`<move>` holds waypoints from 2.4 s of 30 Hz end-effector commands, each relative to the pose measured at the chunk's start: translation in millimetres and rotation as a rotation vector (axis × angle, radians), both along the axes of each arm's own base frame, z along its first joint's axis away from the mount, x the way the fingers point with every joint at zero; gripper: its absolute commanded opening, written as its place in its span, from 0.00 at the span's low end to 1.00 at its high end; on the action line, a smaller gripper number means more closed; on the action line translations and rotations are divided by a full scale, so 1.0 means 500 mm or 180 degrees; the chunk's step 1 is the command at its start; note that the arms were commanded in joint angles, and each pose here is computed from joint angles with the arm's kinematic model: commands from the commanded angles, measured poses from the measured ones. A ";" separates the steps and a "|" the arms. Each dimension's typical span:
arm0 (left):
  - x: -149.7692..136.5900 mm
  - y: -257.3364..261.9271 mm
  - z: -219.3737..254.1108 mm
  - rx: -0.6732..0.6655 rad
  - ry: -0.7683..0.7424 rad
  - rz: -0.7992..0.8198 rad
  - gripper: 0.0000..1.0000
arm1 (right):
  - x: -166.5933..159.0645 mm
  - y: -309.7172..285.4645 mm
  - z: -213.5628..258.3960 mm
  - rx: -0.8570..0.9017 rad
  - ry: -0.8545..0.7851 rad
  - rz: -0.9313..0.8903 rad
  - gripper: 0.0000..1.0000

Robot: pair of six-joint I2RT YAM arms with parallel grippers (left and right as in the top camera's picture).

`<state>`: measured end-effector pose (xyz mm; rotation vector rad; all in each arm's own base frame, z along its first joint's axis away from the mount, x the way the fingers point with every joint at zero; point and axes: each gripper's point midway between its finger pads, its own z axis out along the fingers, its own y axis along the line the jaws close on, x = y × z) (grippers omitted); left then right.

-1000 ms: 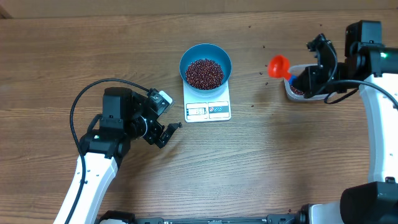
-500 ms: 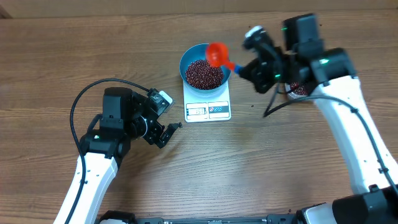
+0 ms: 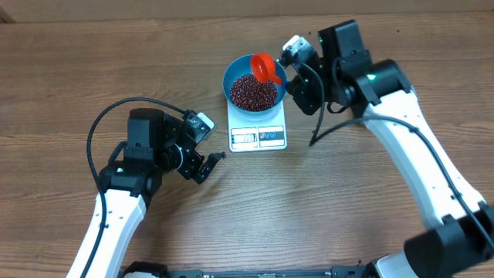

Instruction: Scoop item into bowl and weigh 150g on scale

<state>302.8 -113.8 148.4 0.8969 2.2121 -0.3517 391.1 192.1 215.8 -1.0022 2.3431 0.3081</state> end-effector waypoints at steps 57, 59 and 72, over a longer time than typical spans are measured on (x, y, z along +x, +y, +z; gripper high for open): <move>0.001 0.000 0.001 -0.0012 0.0002 0.0027 1.00 | 0.047 0.082 -0.143 -0.1017 -0.0112 -0.0460 0.04; 0.001 0.000 0.001 -0.0011 0.0002 0.0026 1.00 | 0.049 0.083 -0.130 -0.0870 -0.0059 -0.0439 0.04; 0.001 0.000 0.001 -0.0011 0.0002 0.0026 0.99 | 0.032 0.045 -0.052 0.0008 0.0332 -0.0431 0.04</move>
